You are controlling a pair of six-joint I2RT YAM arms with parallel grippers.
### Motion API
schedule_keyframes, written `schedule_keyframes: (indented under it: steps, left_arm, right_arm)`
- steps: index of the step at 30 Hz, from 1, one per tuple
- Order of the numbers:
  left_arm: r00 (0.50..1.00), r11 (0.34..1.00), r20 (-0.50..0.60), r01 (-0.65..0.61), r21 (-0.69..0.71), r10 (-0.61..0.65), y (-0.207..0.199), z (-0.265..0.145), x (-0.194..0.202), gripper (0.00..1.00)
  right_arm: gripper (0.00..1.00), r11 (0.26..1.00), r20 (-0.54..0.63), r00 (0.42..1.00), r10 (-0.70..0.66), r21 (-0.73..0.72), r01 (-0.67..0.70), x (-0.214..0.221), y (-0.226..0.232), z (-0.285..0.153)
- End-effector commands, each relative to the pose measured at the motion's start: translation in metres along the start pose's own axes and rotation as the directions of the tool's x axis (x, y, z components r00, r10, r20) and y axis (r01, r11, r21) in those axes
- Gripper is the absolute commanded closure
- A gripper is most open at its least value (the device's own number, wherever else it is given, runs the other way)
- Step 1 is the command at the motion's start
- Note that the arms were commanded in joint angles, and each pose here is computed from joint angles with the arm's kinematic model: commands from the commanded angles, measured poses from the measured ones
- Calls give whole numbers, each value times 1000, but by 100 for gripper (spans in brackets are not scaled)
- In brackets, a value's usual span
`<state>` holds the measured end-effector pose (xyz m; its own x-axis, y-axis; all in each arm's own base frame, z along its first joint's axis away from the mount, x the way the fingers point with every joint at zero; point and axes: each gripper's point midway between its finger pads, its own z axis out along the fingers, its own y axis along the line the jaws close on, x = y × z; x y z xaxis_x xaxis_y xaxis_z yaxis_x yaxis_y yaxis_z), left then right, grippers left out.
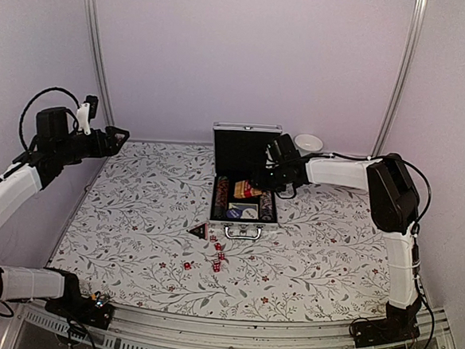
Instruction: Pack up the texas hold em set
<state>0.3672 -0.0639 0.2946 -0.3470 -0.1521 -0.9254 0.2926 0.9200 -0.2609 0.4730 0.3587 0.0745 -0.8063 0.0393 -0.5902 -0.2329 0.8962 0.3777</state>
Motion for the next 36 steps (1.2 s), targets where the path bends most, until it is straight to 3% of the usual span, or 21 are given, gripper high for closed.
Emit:
schedule_keyframes:
  steps: [1,19,27,36]
  left_arm:
    - [1000,1000,-19,-9,13,10,1,3,5,3]
    - [999,1000,-24,-24,-6,24,3,2,6,3]
    - [1000,1000,-15,-26,-18,26,5,0,4,3]
    - [1000,1000,-13,-26,-17,26,4,0,4,3]
  right_arm:
    - [51,999,9,1000,-12,-52,12,-4,12,-1]
    - [51,995,-5,1000,-12,-97,11,-3,20,11]
    - [51,1000,39,999,-18,-23,19,-11,8,-1]
    - [51,999,5,999,-31,22,31,3,2,6]
